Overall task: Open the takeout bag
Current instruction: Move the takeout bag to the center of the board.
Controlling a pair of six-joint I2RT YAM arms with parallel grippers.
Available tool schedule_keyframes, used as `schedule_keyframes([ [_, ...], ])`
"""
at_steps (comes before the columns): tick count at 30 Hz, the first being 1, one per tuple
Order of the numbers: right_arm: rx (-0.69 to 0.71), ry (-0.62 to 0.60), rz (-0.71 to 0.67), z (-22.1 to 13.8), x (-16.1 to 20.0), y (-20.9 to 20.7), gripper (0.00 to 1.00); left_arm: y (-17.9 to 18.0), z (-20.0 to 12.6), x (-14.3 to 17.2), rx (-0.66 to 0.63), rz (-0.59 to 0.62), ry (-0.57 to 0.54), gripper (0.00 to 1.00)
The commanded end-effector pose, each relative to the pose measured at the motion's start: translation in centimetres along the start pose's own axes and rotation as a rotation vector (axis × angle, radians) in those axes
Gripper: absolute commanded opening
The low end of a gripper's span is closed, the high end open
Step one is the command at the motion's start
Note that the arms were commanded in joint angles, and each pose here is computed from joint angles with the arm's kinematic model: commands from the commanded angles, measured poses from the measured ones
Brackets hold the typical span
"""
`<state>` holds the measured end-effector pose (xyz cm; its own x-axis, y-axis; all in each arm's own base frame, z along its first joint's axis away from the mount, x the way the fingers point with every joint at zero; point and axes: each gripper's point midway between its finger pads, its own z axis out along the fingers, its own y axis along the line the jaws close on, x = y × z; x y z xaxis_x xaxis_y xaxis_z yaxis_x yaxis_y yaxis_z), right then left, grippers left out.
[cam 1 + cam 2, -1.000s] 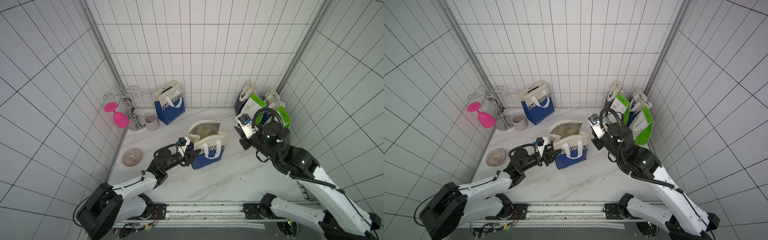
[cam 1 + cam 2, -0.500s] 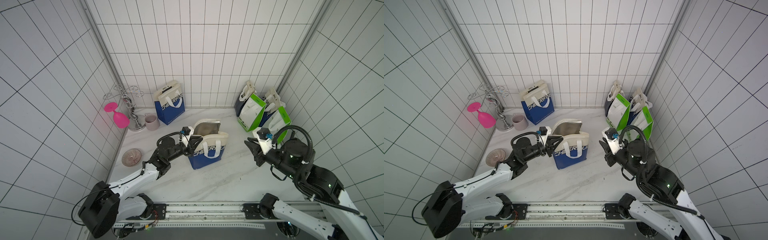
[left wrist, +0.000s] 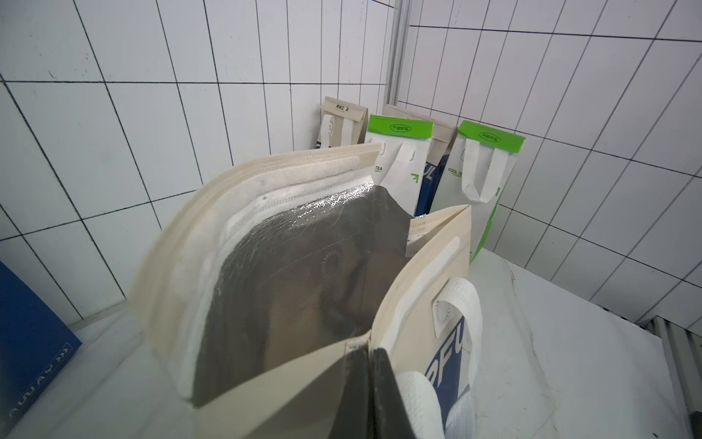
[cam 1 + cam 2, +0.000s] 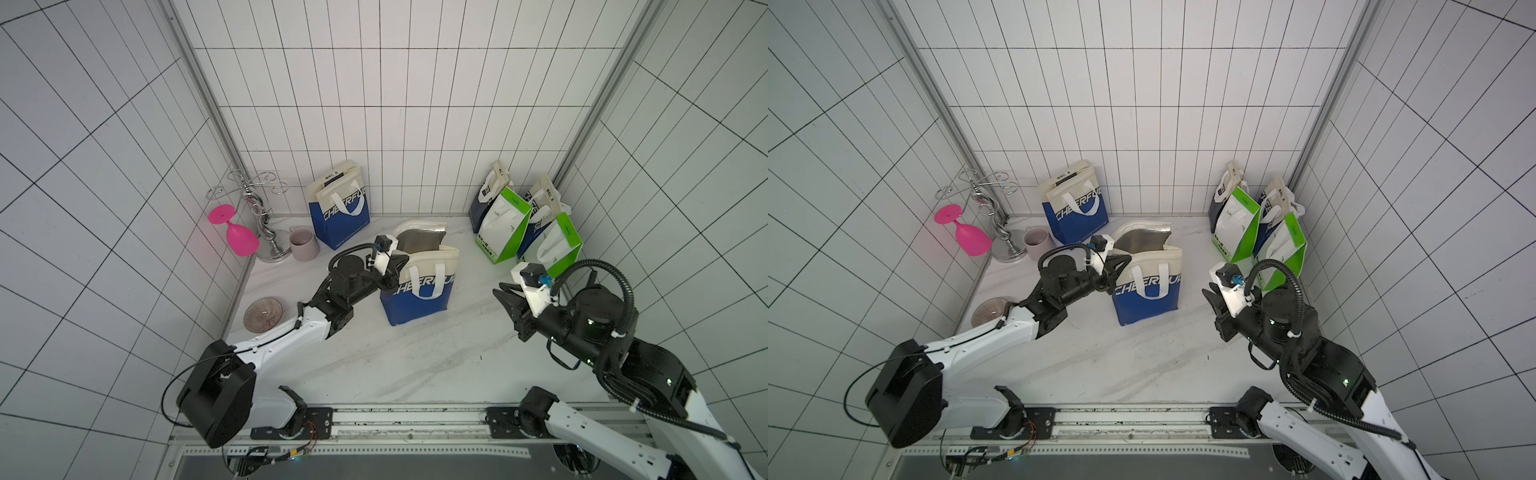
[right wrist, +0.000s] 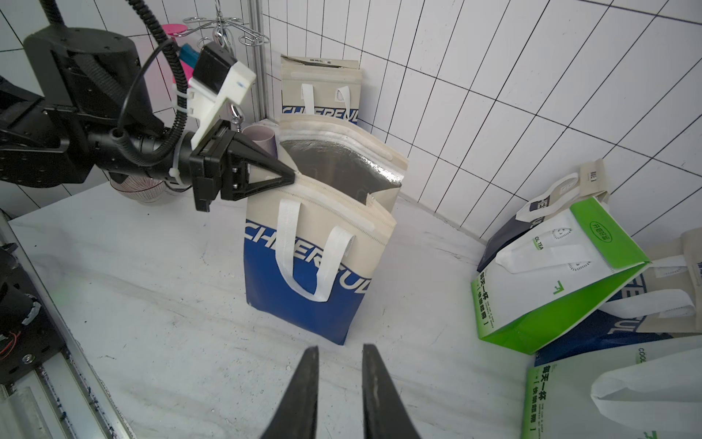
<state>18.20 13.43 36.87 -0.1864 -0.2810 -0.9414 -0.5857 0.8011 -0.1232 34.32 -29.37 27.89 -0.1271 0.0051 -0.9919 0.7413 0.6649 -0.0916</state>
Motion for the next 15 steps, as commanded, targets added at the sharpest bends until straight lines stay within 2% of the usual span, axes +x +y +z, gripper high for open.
schedule_keyframes([
  [1,-0.014,0.056,0.026,0.7,2.0,0.4,0.23,2.7,1.6,-3.8,-0.11,0.069,-0.097,0.0],
  [7,-0.017,0.076,0.026,0.8,2.5,0.5,0.23,7.8,4.6,-4.9,-0.209,0.094,-0.126,0.0],
  [15,-0.032,0.132,0.014,1.3,3.5,0.9,0.23,15.6,6.1,-7.1,-0.383,0.167,-0.181,0.0],
])
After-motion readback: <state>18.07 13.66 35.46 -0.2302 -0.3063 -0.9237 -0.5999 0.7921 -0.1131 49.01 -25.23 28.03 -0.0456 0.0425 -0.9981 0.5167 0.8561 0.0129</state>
